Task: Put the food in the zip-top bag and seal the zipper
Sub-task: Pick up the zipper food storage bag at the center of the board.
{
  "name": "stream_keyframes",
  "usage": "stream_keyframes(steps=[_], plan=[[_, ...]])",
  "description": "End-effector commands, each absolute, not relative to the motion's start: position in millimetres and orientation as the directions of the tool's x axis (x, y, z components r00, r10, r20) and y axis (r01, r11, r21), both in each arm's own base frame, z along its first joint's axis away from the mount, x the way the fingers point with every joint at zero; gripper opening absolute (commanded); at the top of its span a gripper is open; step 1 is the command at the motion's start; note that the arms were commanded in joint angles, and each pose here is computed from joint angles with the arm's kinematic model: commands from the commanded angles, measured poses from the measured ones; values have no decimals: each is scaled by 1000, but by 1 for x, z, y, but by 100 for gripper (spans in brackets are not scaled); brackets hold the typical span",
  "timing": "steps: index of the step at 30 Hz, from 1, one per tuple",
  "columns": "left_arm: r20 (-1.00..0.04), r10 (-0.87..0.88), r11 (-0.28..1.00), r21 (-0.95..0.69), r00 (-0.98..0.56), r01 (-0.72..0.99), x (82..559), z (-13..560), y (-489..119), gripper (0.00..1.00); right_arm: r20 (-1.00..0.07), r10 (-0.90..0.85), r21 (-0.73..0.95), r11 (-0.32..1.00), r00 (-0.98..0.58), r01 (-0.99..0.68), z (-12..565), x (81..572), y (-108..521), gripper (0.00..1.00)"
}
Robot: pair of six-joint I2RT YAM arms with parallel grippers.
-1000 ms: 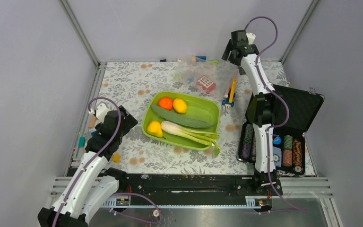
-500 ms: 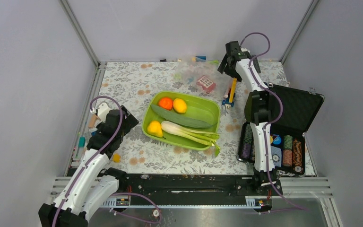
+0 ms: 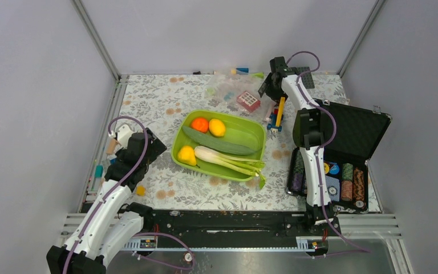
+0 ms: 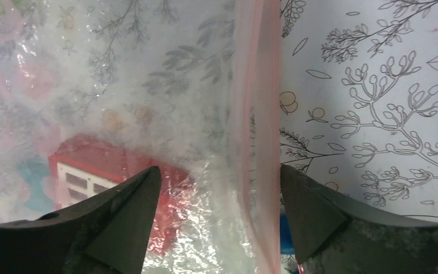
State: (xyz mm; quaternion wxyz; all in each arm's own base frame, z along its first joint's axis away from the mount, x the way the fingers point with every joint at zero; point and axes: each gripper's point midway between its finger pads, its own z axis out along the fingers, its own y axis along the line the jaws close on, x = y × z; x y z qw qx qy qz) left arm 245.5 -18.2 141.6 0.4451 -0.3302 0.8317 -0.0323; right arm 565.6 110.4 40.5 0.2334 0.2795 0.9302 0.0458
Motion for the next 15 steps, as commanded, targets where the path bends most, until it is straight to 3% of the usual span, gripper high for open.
stream_keyframes(steps=[1, 10, 15], plan=[[-738, -575, 772, -345, -354, -534, 249, 147, -12, 99, -392, 588, 292, 809, -708, 510, 52, 573, 118, 78], [-738, -572, 772, -336, -359, -539, 249, 145, -11, 99, -378, 635, 351, 772, -674, 531, 46, 586, 125, 68], [-737, -571, 772, -334, -361, -541, 249, 145, -11, 99, -371, 654, 379, 755, -659, 535, 42, 593, 129, 43]])
